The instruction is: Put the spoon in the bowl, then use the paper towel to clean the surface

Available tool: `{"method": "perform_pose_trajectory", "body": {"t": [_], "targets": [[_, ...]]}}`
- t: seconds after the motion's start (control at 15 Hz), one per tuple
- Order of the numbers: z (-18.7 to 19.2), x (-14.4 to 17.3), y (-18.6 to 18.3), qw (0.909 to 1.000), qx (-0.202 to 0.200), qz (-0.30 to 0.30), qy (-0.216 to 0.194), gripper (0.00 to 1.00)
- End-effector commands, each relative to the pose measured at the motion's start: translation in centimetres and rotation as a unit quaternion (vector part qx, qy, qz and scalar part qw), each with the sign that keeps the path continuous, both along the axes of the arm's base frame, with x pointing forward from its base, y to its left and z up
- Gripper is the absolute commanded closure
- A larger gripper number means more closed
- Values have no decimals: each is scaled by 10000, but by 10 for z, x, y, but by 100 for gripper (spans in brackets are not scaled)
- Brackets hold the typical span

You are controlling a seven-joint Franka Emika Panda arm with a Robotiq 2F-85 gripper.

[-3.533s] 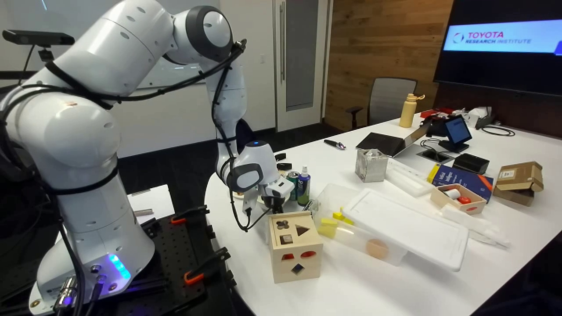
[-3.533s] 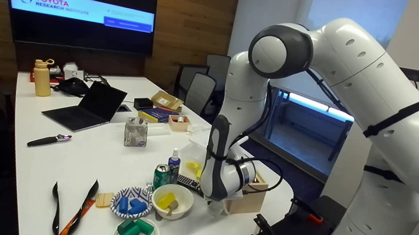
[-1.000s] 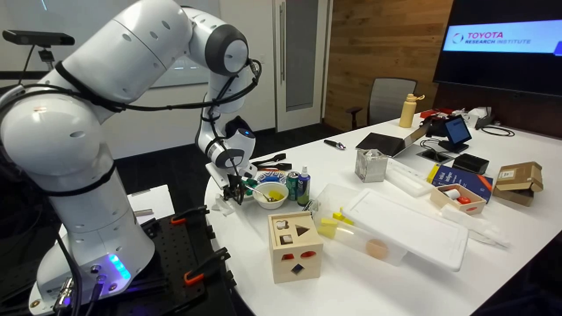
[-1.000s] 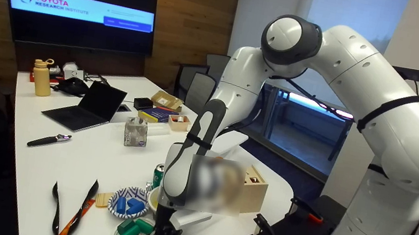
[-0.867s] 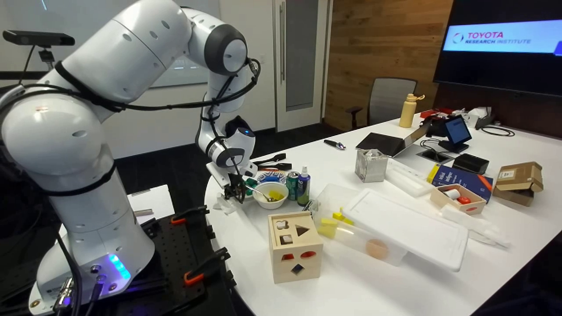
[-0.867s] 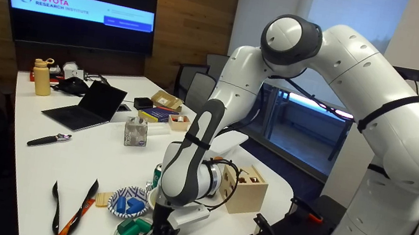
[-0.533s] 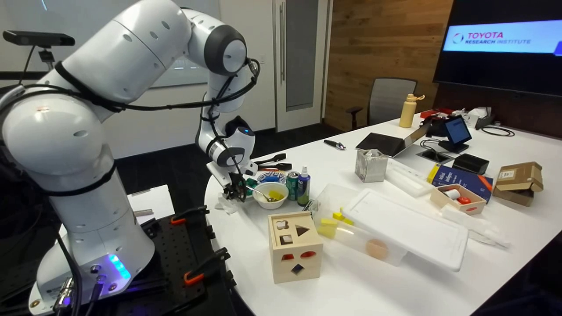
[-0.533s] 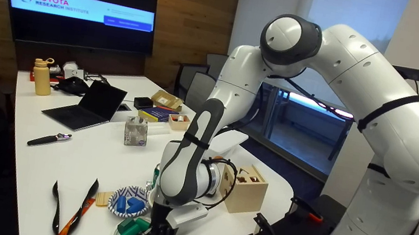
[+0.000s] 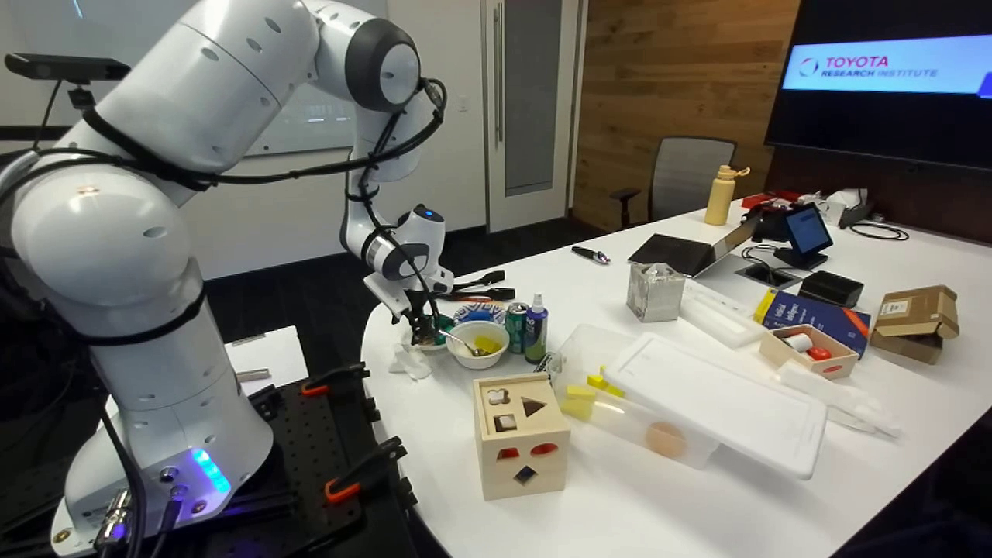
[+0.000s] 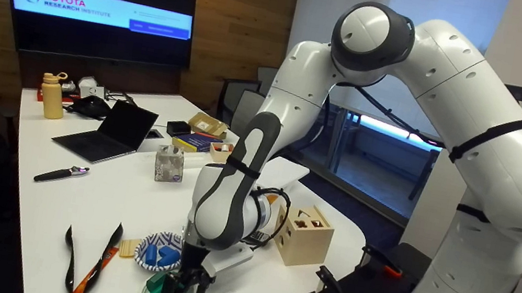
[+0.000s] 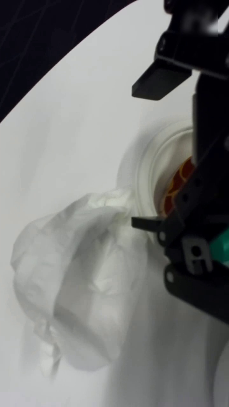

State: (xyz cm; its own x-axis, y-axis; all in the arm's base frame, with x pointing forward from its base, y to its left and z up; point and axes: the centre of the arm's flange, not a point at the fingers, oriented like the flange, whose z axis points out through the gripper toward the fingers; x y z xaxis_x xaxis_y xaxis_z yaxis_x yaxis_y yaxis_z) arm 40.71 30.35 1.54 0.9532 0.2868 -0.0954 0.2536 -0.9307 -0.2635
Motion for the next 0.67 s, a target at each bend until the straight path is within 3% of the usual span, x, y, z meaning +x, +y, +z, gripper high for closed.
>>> {"method": "perform_pose_trajectory", "body": {"t": [0.0,0.27,0.6], "targets": [[43,-8,5,9998,-102,94,-135,0],[84,-12,0,9965,-658,-253,-446,0],[152,-5,-41,9761,-1447,-919,-1336,0]]}}
